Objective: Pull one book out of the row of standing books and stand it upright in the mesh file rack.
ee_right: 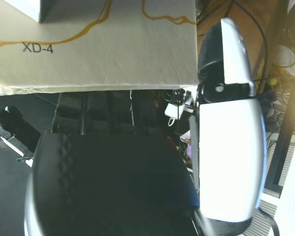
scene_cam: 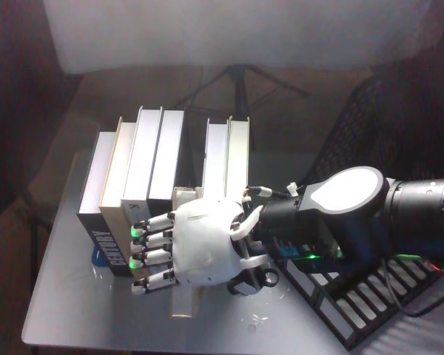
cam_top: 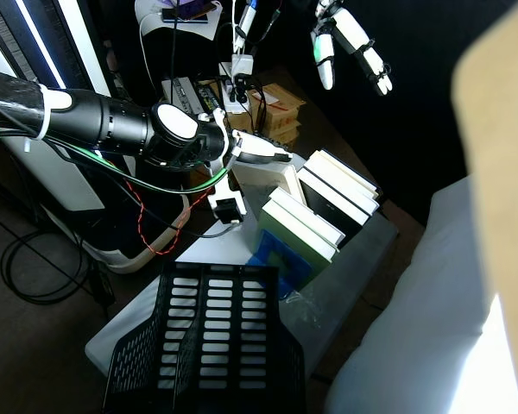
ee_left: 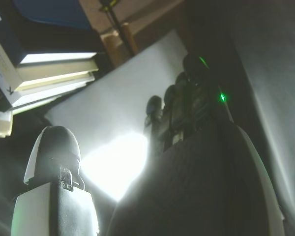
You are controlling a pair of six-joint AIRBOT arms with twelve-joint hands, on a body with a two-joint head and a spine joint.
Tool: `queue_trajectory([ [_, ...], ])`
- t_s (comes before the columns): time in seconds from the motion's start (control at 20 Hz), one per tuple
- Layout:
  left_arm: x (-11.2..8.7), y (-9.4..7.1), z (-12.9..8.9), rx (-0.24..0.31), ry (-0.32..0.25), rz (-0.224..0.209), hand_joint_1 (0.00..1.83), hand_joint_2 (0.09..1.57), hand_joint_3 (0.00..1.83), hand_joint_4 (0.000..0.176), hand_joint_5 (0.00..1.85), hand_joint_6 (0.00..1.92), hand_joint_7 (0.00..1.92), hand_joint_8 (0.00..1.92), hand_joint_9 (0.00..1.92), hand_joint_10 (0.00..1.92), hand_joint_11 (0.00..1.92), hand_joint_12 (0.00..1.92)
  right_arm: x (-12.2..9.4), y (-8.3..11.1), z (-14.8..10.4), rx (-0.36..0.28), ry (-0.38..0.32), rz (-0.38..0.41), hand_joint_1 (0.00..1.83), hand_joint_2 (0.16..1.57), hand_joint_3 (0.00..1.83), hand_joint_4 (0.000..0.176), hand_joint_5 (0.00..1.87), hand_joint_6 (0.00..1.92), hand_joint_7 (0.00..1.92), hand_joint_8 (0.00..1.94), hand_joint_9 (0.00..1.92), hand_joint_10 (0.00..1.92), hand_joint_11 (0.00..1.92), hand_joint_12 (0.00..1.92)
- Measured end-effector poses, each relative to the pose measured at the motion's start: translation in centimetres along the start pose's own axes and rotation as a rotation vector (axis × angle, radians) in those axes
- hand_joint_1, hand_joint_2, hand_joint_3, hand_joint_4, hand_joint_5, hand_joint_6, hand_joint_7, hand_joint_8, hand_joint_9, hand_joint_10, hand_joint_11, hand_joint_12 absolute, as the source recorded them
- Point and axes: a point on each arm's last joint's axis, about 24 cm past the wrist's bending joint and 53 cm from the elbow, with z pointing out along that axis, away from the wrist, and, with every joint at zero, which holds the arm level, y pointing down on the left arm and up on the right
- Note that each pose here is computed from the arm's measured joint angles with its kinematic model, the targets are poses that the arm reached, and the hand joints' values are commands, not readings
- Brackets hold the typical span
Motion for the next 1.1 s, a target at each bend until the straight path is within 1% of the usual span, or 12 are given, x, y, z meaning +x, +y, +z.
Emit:
queue_trajectory([
  [0.05, 0.0, 0.0, 0.0, 0.001, 0.0, 0.0, 0.54, 1.27, 0.01, 0.017, 0.1, 0.0, 0.0, 0.0, 0.0, 0.0, 0.0, 0.5, 0.2, -0.1, 0.1, 0.005, 0.003, 0.0, 1.04, 1.03, 0.01, 0.081, 0.07, 0.02, 0.07, 0.03, 0.03, 0.01, 0.0, 0.0],
  [0.15, 0.0, 0.0, 0.0, 0.001, -0.001, 0.0, 0.55, 1.3, 0.02, 0.014, 0.1, 0.0, 0.0, 0.0, 0.0, 0.0, 0.0, 0.51, 0.5, -0.3, 0.2, 0.011, 0.008, 0.002, 1.06, 1.09, 0.03, 0.036, 0.08, 0.02, 0.06, 0.02, 0.02, 0.01, 0.0, 0.0],
  [0.2, 0.0, -0.1, 0.0, 0.003, -0.001, 0.0, 0.52, 1.32, 0.02, 0.022, 0.09, 0.0, 0.0, 0.0, 0.0, 0.0, 0.0, 0.5, 0.7, -0.4, 0.2, 0.014, 0.011, 0.004, 1.11, 1.04, 0.01, 0.01, 0.2, 0.01, 0.18, 0.03, 0.13, 0.05, 0.0, 0.34],
  [0.25, -0.1, -0.1, 0.0, 0.004, -0.002, -0.001, 0.58, 1.31, 0.01, 0.026, 0.09, 0.0, 0.0, 0.0, 0.0, 0.0, 0.0, 0.41, 1.1, -0.4, 0.4, 0.016, 0.017, 0.009, 1.07, 1.11, 0.03, 0.0, 0.16, 0.0, 0.18, 0.02, 0.13, 0.05, 0.0, 0.42],
  [0.35, -0.1, -0.1, 0.0, 0.004, -0.005, -0.001, 0.57, 1.31, 0.0, 0.048, 0.07, 0.0, 0.0, 0.0, 0.0, 0.0, 0.0, 0.29, 1.9, -0.1, 0.9, 0.016, 0.029, 0.024, 1.18, 1.12, 0.02, 0.0, 0.32, 0.06, 0.34, 0.05, 0.29, 0.11, 0.0, 0.79],
  [0.4, -0.1, -0.2, 0.0, 0.007, -0.003, -0.001, 0.59, 1.31, 0.0, 0.034, 0.08, 0.0, 0.0, 0.0, 0.0, 0.0, 0.0, 0.28, 2.1, 0.1, 1.1, 0.012, 0.033, 0.029, 1.23, 1.1, 0.01, 0.0, 0.53, 0.1, 0.61, 0.07, 0.53, 0.2, 0.0, 1.24],
  [0.45, -0.1, -0.2, 0.0, 0.007, -0.003, -0.002, 0.6, 1.31, 0.0, 0.027, 0.08, 0.01, 0.0, 0.0, 0.0, 0.0, 0.0, 0.28, 2.2, 0.2, 1.2, 0.009, 0.034, 0.027, 1.23, 1.16, 0.0, 0.0, 0.71, 0.91, 0.9, 0.97, 0.75, 0.9, 0.29, 1.66],
  [0.6, -0.1, -0.2, 0.0, 0.009, -0.004, -0.003, 0.58, 1.3, 0.0, 0.022, 0.11, 0.0, 0.03, 0.0, 0.05, 0.01, 0.0, 0.75, 2.8, 0.5, 1.4, 0.0, 0.047, 0.012, 1.07, 1.18, 0.0, 0.0, 0.88, 1.21, 1.26, 1.67, 1.16, 1.87, 1.0, 1.92],
  [0.75, -0.1, -0.3, 0.0, 0.015, -0.004, -0.005, 0.56, 1.31, 0.0, 0.018, 0.1, 0.0, 0.02, 0.0, 0.03, 0.01, 0.0, 0.65, 2.9, 1.4, 1.8, -0.027, 0.052, -0.024, 1.0, 1.21, 0.02, 0.0, 0.8, 1.33, 1.14, 1.43, 1.03, 1.62, 0.81, 1.92],
  [0.8, -0.2, -0.3, 0.0, 0.015, -0.005, -0.005, 0.55, 1.31, 0.0, 0.024, 0.1, 0.0, 0.02, 0.0, 0.02, 0.0, 0.0, 0.64, 2.9, 1.3, 1.8, -0.026, 0.052, -0.017, 1.07, 1.17, 0.0, 0.0, 0.89, 1.19, 1.19, 1.59, 1.1, 1.78, 0.94, 1.92],
  [0.95, -0.3, -0.3, 0.0, 0.015, -0.009, -0.005, 0.52, 1.32, 0.0, 0.03, 0.08, 0.0, 0.02, 0.0, 0.02, 0.0, 0.0, 0.72, 3.0, 1.1, 1.7, -0.022, 0.052, -0.006, 1.23, 1.14, 0.0, 0.0, 0.87, 1.04, 1.03, 1.17, 0.91, 1.41, 0.6, 1.89],
  [1.1, -0.3, -0.4, 0.0, 0.015, -0.008, -0.005, 0.56, 1.32, 0.0, 0.029, 0.09, 0.0, 0.02, 0.0, 0.02, 0.0, 0.0, 0.57, 3.0, 0.9, 1.7, -0.017, 0.052, 0.016, 1.24, 1.13, 0.0, 0.0, 0.91, 0.99, 1.05, 1.09, 0.91, 1.37, 0.5, 1.9],
])
